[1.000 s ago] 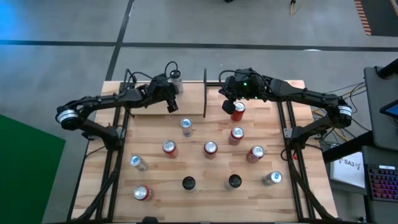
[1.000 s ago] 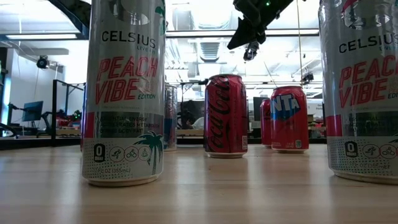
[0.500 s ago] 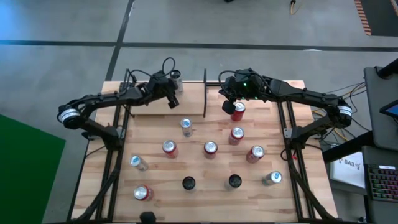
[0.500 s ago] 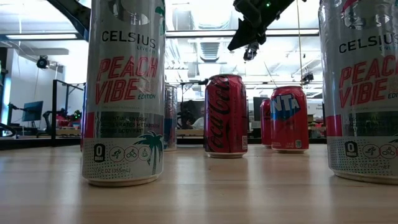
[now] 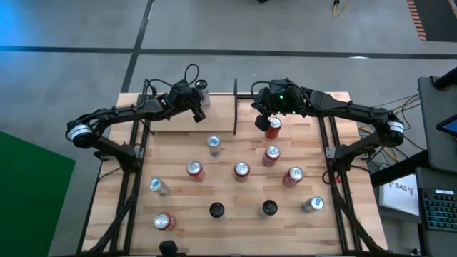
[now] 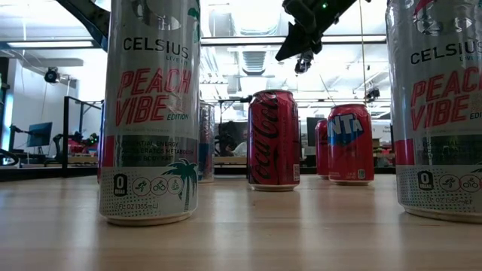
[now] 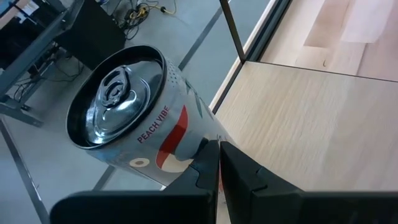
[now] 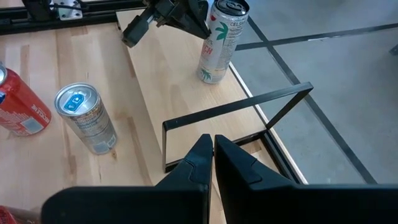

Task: Place canned beverage on shelf
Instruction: Put the top white pink soda can on the shelf

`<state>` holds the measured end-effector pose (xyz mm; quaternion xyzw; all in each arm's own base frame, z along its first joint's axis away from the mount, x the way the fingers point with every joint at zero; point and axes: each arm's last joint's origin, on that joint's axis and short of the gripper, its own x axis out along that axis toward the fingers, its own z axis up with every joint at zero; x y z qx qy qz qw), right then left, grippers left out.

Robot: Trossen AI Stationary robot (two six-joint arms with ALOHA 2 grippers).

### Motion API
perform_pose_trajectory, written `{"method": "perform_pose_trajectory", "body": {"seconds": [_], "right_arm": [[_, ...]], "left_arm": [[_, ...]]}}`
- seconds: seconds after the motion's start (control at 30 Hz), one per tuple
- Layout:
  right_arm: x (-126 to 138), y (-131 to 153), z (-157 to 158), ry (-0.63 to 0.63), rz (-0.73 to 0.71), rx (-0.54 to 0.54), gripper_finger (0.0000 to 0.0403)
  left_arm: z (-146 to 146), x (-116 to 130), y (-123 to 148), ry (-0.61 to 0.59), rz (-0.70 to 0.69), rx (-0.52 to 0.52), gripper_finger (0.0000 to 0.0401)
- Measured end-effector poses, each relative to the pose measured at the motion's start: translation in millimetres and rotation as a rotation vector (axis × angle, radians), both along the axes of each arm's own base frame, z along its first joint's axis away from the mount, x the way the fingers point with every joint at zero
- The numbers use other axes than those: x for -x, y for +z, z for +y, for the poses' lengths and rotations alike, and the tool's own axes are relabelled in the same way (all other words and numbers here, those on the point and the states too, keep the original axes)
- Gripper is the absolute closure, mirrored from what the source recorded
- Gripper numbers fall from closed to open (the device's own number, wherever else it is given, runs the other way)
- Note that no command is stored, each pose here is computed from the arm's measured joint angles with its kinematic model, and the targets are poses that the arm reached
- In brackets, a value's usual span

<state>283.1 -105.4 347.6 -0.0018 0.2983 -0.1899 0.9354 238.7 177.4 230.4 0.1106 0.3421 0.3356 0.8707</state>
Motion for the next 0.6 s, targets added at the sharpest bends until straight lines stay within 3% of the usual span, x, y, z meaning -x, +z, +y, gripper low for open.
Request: {"method": "perform_pose_trajectory", "body": {"seconds": [0.6], "right_arm": [[-0.5,0.8,-0.2,0.003,-0.008,0.007,0.0394]], "left_arm": [[3.0,1.8,0.6,0.022,-0.02,0.007,0.0401]]}}
